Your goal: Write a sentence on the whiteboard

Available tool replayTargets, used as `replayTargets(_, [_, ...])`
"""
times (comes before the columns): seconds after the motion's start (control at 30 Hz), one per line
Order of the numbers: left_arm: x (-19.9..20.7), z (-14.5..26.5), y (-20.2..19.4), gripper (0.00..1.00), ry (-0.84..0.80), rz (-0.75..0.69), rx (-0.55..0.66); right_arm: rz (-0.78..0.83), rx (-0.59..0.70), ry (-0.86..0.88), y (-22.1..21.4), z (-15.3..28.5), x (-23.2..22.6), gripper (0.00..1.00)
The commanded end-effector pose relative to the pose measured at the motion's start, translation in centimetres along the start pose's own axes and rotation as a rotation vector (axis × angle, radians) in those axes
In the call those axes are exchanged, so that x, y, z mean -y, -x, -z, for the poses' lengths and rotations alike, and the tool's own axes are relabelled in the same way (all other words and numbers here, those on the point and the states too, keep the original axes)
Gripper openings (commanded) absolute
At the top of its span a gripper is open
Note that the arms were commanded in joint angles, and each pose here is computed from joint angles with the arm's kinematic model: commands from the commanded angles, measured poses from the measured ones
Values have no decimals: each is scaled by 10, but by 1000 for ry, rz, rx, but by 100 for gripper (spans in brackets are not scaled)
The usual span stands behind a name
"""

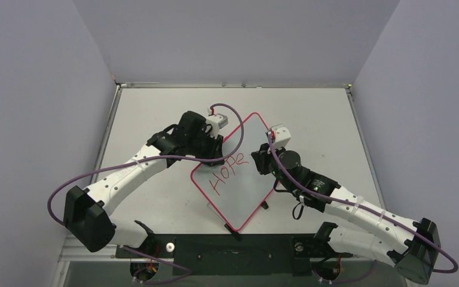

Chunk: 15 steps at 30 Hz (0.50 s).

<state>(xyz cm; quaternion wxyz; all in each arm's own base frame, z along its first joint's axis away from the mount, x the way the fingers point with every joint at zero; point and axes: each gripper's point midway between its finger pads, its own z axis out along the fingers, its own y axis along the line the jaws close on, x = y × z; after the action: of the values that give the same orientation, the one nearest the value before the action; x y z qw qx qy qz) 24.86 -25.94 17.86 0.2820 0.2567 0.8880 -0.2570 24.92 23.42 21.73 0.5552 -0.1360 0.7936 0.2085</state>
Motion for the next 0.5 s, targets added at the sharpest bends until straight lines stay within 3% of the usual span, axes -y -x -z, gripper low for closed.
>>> replayTargets(0.0, [-47,-1,-25,0,219,-164,-91,-30,45,-8,11,0,1,0])
replayTargets(0.27, [-46,2,-23,0,222,-167,-82,-43,11,-176,3,-9,38,0])
replayTargets(0.47, [-46,4,-22,0,221,-168,-74,-80,-4,-163,4,-24,44,0])
